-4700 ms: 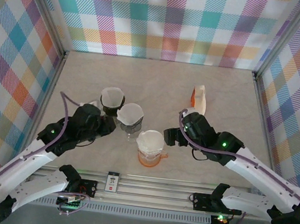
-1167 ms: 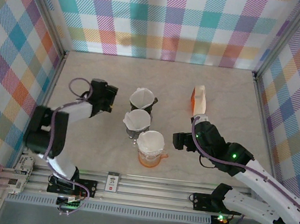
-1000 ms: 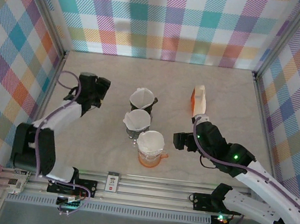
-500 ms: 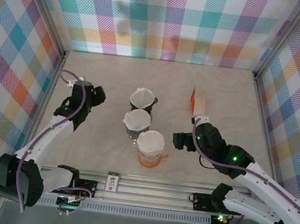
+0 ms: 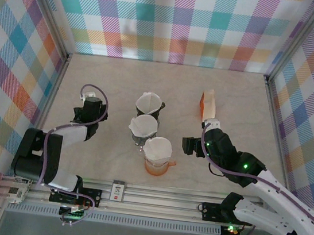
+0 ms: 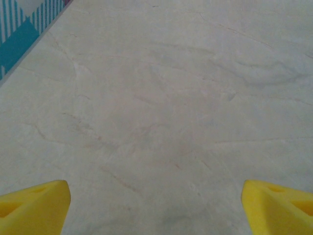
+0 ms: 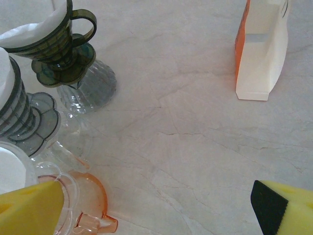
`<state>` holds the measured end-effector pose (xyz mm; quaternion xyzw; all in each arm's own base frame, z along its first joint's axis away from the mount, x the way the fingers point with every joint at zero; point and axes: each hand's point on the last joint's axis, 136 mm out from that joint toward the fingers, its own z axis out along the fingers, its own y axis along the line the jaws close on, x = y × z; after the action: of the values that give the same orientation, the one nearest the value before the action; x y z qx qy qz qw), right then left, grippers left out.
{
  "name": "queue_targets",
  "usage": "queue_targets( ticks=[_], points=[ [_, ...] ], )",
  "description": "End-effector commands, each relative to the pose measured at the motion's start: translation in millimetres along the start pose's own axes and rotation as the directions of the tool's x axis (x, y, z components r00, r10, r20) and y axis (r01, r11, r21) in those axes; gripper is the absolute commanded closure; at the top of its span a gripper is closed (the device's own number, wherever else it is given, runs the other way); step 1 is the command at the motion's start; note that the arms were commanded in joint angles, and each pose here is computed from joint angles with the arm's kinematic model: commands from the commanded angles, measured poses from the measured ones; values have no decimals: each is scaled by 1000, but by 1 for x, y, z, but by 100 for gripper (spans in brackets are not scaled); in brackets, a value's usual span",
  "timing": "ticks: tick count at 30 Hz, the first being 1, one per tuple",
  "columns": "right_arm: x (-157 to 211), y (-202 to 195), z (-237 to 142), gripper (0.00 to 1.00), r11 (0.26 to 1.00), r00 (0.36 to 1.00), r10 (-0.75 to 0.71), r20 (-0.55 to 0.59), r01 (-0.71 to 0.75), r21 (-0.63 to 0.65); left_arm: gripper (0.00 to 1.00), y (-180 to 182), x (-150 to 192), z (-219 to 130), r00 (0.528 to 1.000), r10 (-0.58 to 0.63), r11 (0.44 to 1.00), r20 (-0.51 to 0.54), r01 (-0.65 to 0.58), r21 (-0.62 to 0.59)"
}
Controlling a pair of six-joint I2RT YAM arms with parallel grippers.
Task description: Place the coffee filter in the dripper
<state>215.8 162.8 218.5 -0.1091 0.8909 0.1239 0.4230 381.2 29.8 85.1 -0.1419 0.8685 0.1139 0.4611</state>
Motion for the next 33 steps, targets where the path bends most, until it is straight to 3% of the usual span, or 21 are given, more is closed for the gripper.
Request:
queue_targets(
  ticks=[1,6,7,10,11,12,20,29,33],
  points=[
    [-7,-9,3,1,998,999,11,37,-13,56,10,-3,-16,13,996,-46,998,78,43,36],
    [-12,-14,6,1,996,998,-3,60,-2,87,8,-13,-12,12,994,-24,996,103,15,88],
    [-11,-17,7,1,994,998,-2,61,-5,105,0,-19,-10,9,992,-14,992,122,-2,130],
    [-11,-25,10,1,989,998,-2,62,-7,145,0,-20,1,5,985,-42,985,168,12,174],
    [-11,-26,12,1,988,998,-11,61,2,153,0,-19,-4,3,970,-52,986,237,12,167],
    [-11,-28,13,1,987,998,-13,61,3,158,0,-19,-2,4,982,-39,987,185,9,159],
    [-22,-67,30,1,959,993,55,105,-82,273,0,-20,-1,4,981,-30,988,192,0,153],
    [-66,-132,52,1,921,948,-136,287,14,390,0,-20,-1,5,981,-30,988,190,0,153],
    [-46,-171,74,1,926,952,-41,305,-79,370,0,-20,-1,4,981,-29,988,190,0,151]
  ],
)
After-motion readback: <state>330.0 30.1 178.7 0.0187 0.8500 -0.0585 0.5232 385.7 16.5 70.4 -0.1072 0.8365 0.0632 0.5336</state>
